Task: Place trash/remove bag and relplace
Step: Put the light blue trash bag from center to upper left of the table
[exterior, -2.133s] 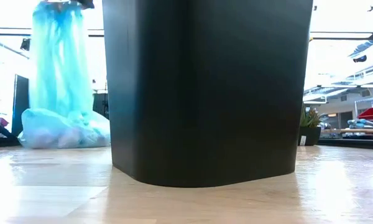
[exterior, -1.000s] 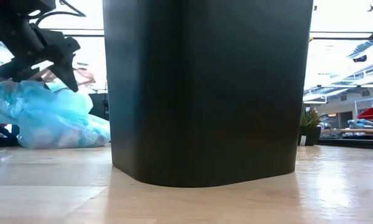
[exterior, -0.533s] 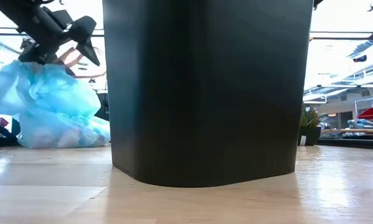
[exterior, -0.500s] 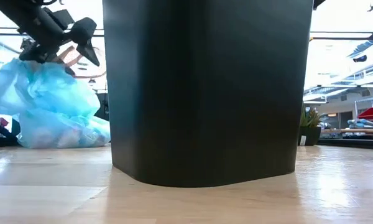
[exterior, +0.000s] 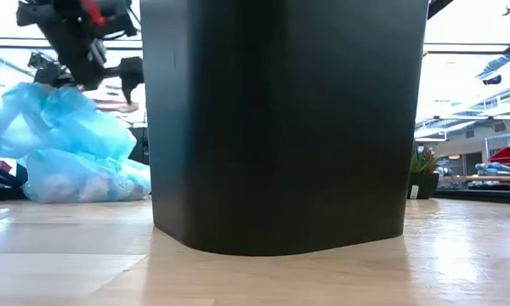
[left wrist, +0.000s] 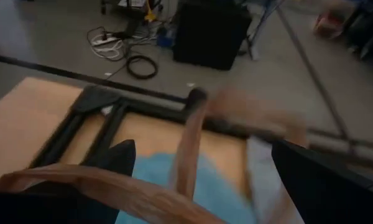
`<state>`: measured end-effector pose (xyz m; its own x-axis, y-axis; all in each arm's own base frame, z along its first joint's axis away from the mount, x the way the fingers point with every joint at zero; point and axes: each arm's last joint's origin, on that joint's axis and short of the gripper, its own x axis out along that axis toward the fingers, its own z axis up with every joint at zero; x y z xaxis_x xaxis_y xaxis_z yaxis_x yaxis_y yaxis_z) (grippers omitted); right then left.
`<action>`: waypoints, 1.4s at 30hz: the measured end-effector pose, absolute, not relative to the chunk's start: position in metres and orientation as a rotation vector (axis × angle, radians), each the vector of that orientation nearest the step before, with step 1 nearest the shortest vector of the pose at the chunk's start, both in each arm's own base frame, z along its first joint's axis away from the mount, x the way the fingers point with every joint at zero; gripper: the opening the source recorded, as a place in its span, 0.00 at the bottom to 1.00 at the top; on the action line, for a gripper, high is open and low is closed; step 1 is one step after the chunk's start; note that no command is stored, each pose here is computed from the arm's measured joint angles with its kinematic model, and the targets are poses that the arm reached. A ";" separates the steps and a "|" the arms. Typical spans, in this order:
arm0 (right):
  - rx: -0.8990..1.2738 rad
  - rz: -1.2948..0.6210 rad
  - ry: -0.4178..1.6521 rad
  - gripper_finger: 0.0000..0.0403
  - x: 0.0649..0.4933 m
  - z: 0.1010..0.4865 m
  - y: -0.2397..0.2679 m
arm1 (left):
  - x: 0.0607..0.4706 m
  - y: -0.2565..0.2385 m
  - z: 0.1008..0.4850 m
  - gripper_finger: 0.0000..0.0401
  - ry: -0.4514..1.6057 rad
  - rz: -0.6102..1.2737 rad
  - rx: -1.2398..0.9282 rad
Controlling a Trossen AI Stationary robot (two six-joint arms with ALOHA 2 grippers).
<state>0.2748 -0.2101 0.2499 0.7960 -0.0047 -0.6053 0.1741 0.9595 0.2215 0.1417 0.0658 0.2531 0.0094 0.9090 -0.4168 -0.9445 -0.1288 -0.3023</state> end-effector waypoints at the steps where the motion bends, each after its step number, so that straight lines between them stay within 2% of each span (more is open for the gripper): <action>1: 0.246 -0.113 0.653 0.36 0.275 0.250 -0.211 | 0.144 0.068 0.260 0.97 0.062 1.583 -0.595; 4: 0.183 -0.164 0.673 0.38 0.275 0.246 -0.216 | 0.145 0.073 0.283 0.97 0.057 1.574 -0.560; 7: 0.227 -0.176 0.709 0.40 0.276 0.232 -0.223 | 0.141 0.081 0.302 0.97 0.082 1.589 -0.522; 11: 0.296 -0.167 0.783 0.43 0.282 0.206 -0.227 | 0.135 0.099 0.309 0.97 0.215 1.559 -0.558; 14: 0.303 -0.151 0.814 0.43 0.287 0.191 -0.228 | 0.132 0.106 0.318 0.97 0.224 1.536 -0.576; 17: 0.304 -0.138 0.838 0.43 0.290 0.181 -0.229 | 0.130 0.109 0.342 0.97 0.171 1.529 -0.489; 25: 0.257 -0.174 0.847 0.43 0.291 0.172 -0.236 | 0.121 0.106 0.437 0.97 -0.082 1.481 -0.196; 28: 0.214 -0.198 0.857 0.44 0.290 0.173 -0.239 | 0.116 0.102 0.457 0.97 -0.145 1.471 -0.139; 31: 0.183 -0.218 0.860 0.44 0.290 0.173 -0.241 | 0.114 0.102 0.460 0.97 -0.123 1.515 -0.102; 34: 0.174 -0.225 0.848 0.44 0.290 0.174 -0.242 | 0.114 0.104 0.448 0.97 0.013 1.605 -0.071; 39: 0.167 -0.235 0.831 0.44 0.291 0.175 -0.243 | 0.123 0.109 0.399 0.97 0.242 1.619 -0.206; 42: 0.168 -0.236 0.828 0.44 0.292 0.175 -0.243 | 0.132 0.113 0.373 0.97 0.263 1.579 -0.334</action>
